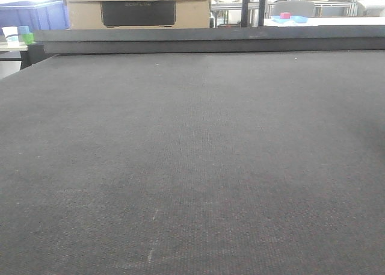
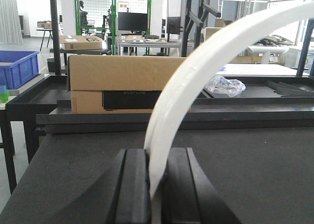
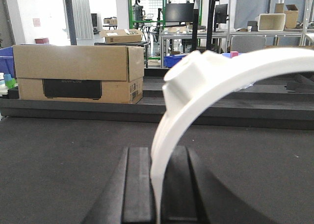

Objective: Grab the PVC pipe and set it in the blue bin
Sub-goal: 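Lift the white curved pipe off the table with both grippers, then drive the base away from the table toward the shelf of blue bins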

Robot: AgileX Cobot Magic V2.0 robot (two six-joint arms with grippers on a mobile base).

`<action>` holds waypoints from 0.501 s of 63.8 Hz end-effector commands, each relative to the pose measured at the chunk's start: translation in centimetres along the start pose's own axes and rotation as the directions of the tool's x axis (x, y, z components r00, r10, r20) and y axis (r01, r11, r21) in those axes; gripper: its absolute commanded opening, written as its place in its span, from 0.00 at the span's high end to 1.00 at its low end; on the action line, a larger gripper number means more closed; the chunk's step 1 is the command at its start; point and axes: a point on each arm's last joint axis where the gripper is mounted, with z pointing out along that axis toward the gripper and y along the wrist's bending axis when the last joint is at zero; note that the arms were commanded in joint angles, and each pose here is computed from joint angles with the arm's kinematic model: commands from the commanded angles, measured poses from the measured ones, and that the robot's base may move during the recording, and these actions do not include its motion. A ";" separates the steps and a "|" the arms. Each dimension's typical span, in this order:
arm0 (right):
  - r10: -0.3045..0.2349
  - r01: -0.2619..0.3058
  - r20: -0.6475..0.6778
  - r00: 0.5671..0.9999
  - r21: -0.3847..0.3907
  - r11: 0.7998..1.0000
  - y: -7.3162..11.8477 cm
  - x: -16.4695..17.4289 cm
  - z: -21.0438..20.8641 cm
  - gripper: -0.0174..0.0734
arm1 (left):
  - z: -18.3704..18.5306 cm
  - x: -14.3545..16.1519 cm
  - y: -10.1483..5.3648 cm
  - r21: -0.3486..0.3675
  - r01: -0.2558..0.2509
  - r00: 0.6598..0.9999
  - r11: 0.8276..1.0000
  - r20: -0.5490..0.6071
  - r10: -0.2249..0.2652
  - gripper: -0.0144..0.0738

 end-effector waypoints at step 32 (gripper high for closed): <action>-0.014 0.014 0.039 0.999 0.002 1.000 0.0 -0.4 -0.2 0.99 | -0.2 -0.5 0.0 0.001 0.000 0.999 1.000 0.036 0.000 0.94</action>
